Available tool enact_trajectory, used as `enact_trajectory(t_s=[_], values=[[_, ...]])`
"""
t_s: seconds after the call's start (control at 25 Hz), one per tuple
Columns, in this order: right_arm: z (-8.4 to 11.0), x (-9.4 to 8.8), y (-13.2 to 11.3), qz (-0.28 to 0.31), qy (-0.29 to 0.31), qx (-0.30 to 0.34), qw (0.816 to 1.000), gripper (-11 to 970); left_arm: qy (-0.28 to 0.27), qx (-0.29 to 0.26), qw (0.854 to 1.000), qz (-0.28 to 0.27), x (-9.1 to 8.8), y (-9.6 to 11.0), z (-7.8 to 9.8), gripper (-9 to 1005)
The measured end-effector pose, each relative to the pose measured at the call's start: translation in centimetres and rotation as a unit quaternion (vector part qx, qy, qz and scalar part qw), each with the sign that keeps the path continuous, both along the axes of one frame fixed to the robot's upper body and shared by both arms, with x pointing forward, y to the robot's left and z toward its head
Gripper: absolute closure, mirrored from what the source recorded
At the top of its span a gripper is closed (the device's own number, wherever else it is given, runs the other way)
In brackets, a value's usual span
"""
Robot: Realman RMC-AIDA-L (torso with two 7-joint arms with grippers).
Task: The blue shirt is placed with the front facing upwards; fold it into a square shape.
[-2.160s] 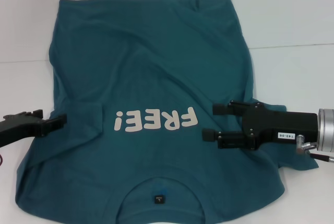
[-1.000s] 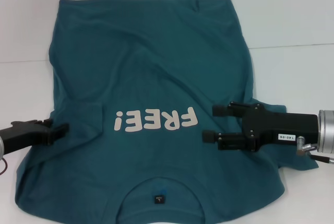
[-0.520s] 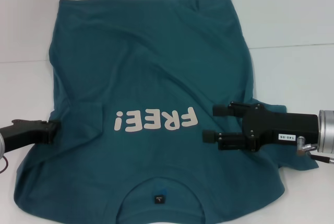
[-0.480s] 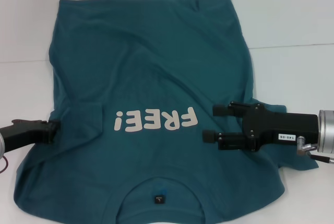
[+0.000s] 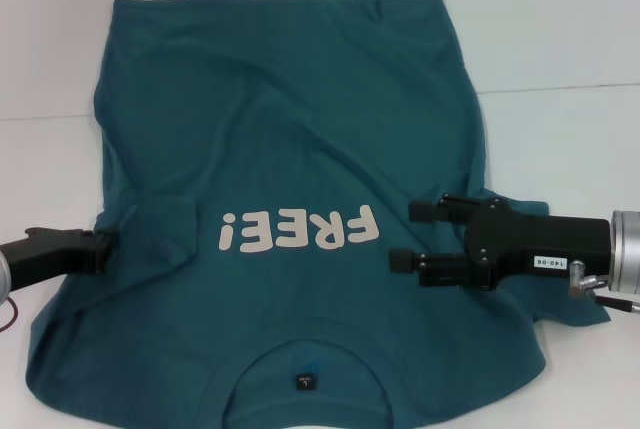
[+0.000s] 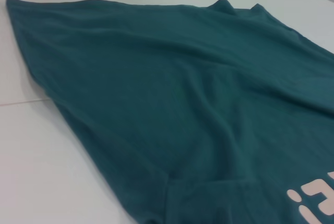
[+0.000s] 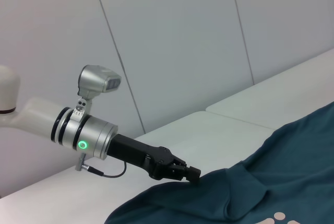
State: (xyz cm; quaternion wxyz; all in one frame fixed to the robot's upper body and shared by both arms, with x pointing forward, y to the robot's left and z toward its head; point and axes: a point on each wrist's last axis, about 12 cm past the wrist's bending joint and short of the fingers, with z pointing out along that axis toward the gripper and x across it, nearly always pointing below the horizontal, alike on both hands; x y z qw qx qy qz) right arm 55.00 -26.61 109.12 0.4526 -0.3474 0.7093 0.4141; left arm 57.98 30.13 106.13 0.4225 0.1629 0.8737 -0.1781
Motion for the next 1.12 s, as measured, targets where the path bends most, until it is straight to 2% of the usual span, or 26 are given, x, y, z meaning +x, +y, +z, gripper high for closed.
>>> enact_trajectory(t_s=[0.48, 1.12], values=[[0.0, -0.1, -0.1, 0.000, 0.001, 0.001, 1.000, 101, 0.016, -0.041, 0.998, -0.041, -0.7, -0.7, 1.0, 997], [-0.1, -0.1, 0.0, 0.002, 0.001, 0.000, 1.000, 108, 0.048, -0.052, 0.994, -0.082, -2.8, -0.1, 1.1, 996]])
